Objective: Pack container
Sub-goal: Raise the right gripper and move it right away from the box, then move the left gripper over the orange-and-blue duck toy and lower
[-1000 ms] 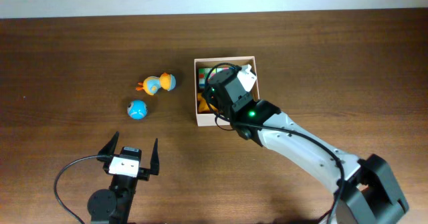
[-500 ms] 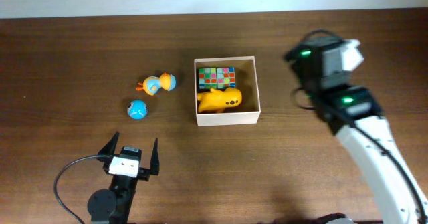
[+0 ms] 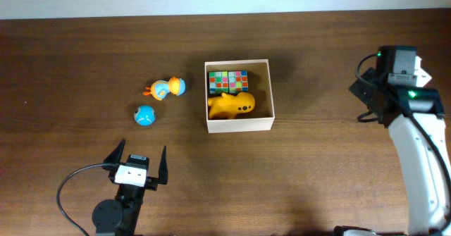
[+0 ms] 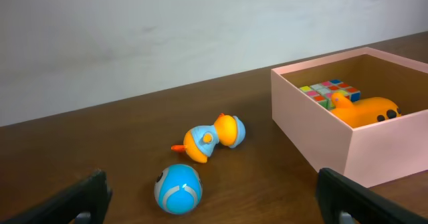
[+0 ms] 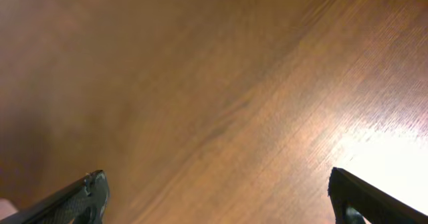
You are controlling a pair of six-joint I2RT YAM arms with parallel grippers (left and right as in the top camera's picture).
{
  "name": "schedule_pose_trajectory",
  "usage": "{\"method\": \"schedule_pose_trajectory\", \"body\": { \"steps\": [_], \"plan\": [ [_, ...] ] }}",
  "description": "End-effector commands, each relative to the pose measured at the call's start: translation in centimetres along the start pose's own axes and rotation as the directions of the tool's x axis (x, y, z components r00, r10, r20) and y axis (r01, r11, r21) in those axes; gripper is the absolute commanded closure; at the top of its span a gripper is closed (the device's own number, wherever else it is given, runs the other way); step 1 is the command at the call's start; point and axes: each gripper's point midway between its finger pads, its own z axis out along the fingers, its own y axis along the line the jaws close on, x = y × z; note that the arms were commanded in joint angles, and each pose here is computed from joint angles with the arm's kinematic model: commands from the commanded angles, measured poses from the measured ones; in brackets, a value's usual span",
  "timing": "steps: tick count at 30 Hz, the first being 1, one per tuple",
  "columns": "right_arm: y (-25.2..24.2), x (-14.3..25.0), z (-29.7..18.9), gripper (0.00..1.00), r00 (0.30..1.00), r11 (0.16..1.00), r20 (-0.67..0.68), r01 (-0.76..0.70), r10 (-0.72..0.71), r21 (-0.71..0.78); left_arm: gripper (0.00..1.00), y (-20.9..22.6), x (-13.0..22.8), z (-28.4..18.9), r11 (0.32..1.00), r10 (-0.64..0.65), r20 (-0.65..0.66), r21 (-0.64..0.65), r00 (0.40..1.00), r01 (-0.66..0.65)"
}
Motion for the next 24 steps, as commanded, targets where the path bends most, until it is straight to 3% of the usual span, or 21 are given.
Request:
{"method": "schedule_pose_trajectory", "body": {
  "steps": [1,9,24],
  "plan": [
    [-0.4,2.0,2.5,0.01,0.995,0.996,-0.081,0.071,-0.066,0.051,0.01,0.2,0.1,0.0,1.0,0.013,0.004,-0.01,1.0,-0.013],
    [-0.6,3.9,5.2,0.01,0.982,0.988,-0.165,0.114,-0.095,0.106,0.01,0.2,0.1,0.0,1.0,0.013,0.004,-0.01,1.0,-0.013],
    [-0.6,3.8,5.4,0.01,0.982,0.987,-0.161,0.114,-0.096,0.11,0.01,-1.4,-0.4,-0.1,0.996,-0.037,0.017,0.084,0.999,0.035]
  ]
}}
